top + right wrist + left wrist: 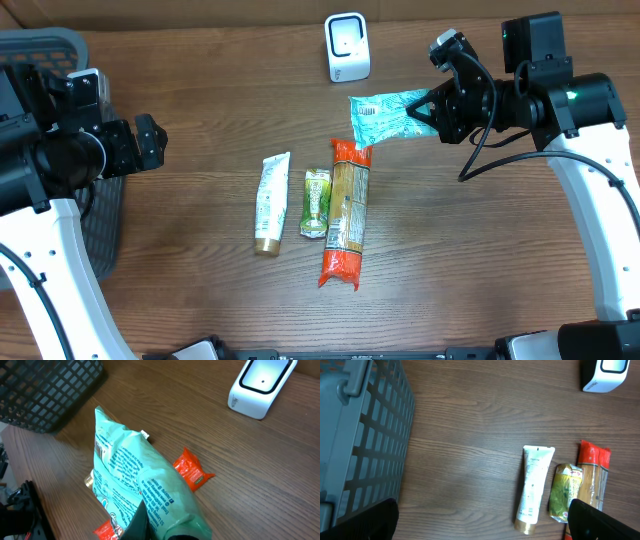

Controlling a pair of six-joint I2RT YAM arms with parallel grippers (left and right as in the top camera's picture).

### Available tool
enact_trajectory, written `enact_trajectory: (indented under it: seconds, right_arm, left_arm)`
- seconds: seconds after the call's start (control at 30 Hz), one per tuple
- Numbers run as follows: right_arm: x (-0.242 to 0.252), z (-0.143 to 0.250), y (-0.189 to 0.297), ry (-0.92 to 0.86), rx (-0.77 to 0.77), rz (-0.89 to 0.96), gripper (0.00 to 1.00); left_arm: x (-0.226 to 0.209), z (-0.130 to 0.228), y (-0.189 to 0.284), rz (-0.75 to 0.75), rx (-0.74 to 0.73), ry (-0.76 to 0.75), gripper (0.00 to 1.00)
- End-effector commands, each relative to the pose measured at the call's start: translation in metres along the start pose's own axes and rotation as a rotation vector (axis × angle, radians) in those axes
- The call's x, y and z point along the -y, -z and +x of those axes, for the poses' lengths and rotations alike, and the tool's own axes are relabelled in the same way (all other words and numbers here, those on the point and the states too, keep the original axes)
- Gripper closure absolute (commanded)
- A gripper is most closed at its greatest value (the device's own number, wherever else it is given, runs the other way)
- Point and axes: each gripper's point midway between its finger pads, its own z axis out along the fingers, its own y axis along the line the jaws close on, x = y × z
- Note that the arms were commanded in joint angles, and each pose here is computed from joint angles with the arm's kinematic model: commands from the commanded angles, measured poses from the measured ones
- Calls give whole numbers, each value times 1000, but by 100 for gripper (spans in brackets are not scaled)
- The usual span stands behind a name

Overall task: Scan the item barcode
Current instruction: 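Hold the teal pack's barcode face in front of the scanner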

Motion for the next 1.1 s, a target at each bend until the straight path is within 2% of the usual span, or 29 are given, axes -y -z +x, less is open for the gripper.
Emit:
enact_trajectory:
  seconds: [0.0,0.33,0.5,0.63,0.77,0.9,1.07]
  right_arm:
    - [-5,-5,2,24,18,-10,96]
    - [4,-5,-2,-26,15,18,96]
    - [51,-2,-11,-228,-8,274,97]
    - [83,-10,-20,-234,12,505,97]
    - [112,-42,-28,-111,101,797,97]
    - [130,-83,-46,157,156,1040,96]
    - [150,-116,-87,530,128,1173,96]
  left_arm:
    - [2,-4,2,16,13,-14,1]
    - [2,-4,2,15,13,-14,1]
    - [2,-4,2,15,13,-14,1]
    - [2,-4,2,15,13,-14,0]
    - [2,-4,2,15,13,-14,0]
    - [2,-4,2,15,13,-14,1]
    - [2,-4,2,15,13,-14,0]
